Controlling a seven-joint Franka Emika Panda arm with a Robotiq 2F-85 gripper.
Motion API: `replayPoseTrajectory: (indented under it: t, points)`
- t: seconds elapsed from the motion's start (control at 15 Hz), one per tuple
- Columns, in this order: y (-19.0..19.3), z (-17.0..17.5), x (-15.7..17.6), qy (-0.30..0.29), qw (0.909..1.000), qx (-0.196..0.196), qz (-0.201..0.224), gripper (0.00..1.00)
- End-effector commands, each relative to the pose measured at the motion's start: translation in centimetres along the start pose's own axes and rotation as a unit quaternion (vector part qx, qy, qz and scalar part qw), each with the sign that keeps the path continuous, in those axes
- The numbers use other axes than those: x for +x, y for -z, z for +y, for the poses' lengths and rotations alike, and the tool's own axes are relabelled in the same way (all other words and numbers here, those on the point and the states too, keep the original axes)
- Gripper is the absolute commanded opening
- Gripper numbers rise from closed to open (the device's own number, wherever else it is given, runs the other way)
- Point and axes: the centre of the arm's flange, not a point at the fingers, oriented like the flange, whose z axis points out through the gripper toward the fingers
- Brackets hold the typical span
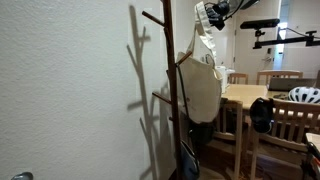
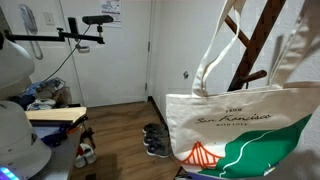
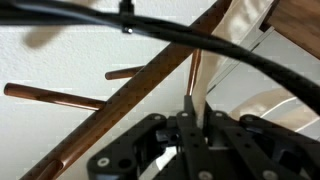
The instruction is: Take the bag and hang it on the right side of the stand
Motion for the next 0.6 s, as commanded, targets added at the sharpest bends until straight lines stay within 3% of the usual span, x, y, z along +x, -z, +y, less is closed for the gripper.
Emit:
replayPoseTrajectory:
  t: [0.0, 0.13, 0.33, 0.53]
  points:
    - [-0.4, -1.5, 0.0, 0.056, 0.9981, -0.006, -0.025, 0.03]
    - [-0.9, -0.2, 0.9, 0.081, 0.9960, 0.019, -0.031, 0.03]
    - [-3.6, 3.1, 2.7, 0.116, 0.9885, 0.093, -0.026, 0.03]
    - [-7.0, 4.0, 2.9, 0.133, 0.9766, 0.169, -0.003, 0.03]
